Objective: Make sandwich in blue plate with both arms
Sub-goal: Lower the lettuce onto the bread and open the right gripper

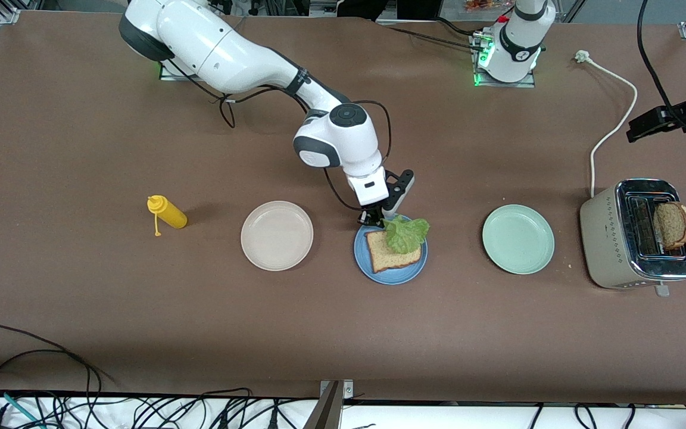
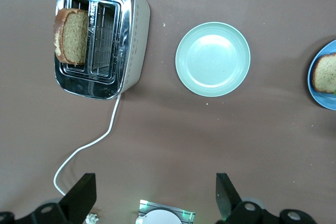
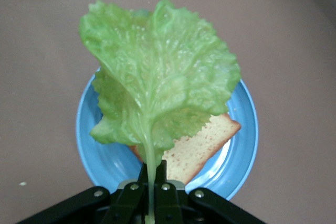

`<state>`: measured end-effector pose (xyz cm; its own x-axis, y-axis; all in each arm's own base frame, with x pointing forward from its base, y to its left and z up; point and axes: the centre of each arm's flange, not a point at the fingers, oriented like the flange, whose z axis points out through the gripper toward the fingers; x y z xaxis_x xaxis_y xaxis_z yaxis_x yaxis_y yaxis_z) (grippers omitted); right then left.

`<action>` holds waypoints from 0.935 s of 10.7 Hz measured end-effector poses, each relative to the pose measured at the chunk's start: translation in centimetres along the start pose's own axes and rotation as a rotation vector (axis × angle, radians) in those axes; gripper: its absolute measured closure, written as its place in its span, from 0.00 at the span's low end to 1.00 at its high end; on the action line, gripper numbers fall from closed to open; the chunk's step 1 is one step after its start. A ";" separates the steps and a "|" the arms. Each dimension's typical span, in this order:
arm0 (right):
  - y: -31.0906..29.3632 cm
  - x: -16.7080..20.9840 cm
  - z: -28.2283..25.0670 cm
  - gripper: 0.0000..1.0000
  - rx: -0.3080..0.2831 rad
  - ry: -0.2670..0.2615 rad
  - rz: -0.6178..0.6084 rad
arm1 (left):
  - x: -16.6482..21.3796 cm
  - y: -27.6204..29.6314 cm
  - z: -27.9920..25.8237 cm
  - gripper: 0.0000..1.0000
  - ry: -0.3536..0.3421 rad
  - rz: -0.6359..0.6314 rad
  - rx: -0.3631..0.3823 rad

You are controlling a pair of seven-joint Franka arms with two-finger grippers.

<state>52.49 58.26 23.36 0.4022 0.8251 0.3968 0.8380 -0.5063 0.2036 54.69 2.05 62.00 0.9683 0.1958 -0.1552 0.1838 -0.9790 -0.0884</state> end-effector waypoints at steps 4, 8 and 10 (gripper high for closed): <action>1.3 -2.0 3.2 0.95 -0.025 0.049 -0.020 | 0.0 -0.1 0.0 0.00 0.000 -0.001 0.000; 1.1 -1.7 3.0 0.91 -0.025 0.056 -0.014 | 0.0 -0.1 0.0 0.00 0.000 -0.001 0.000; 1.1 -1.7 3.0 0.66 -0.026 0.058 -0.005 | 0.0 -0.1 0.0 0.00 0.000 -0.001 0.000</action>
<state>53.88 57.06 20.25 0.3757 0.8121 0.4465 0.8298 -0.5093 0.2281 54.70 2.12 61.98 0.9680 0.1971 -0.1556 0.1851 -0.9787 -0.0884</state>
